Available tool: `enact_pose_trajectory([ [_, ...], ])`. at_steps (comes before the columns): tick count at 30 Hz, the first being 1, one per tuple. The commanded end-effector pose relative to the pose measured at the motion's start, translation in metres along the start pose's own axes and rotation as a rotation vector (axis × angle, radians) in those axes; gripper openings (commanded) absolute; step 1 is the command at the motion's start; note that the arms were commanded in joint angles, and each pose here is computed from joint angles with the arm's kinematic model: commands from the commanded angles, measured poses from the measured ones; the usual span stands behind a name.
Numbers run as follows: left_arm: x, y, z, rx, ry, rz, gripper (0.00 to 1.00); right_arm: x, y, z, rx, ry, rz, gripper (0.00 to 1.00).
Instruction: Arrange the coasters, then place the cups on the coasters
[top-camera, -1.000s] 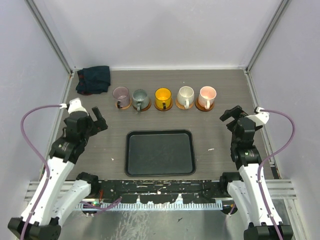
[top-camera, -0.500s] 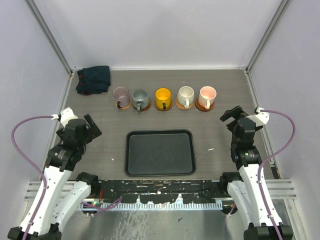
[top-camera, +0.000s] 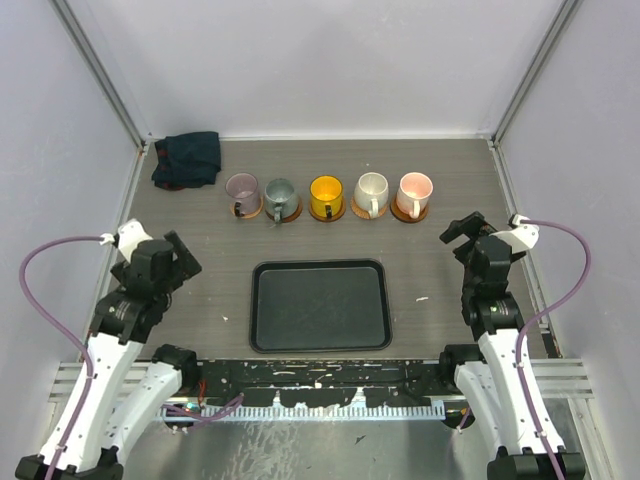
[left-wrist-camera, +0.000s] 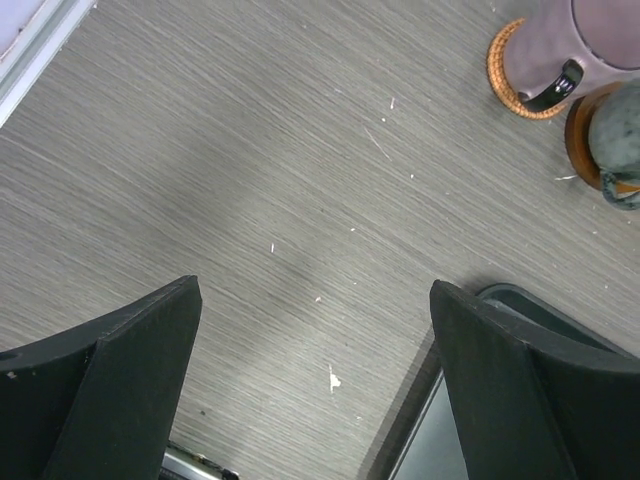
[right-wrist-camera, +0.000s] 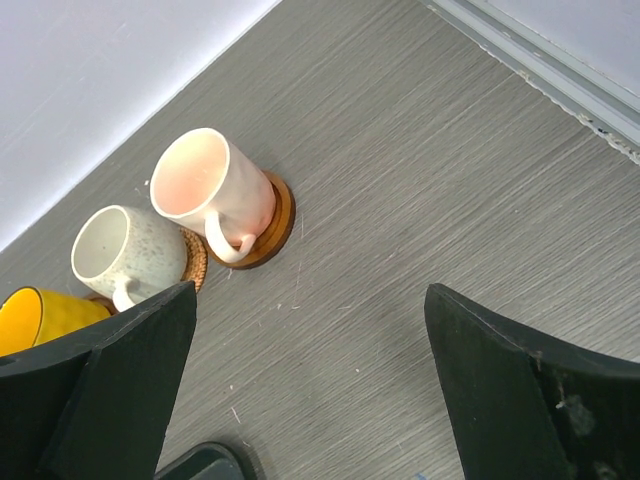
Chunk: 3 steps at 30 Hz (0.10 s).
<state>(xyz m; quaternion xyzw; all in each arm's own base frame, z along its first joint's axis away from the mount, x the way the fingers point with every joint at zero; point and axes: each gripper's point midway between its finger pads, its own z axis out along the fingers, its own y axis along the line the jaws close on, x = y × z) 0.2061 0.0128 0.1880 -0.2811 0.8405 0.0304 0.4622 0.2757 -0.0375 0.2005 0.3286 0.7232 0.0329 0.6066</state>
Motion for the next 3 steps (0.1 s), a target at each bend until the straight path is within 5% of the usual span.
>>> enact_pose_trajectory([
  [1,-0.013,0.0043,-0.0026,-0.016,-0.06,-0.013,0.98,-0.0173,0.0089,-0.0028,-0.028,-0.048,0.015,1.0],
  [3,-0.0137,0.0044,-0.0042,-0.016,-0.059,-0.021,0.98,-0.0172,0.0097,-0.0027,-0.03,-0.046,0.015,1.0],
])
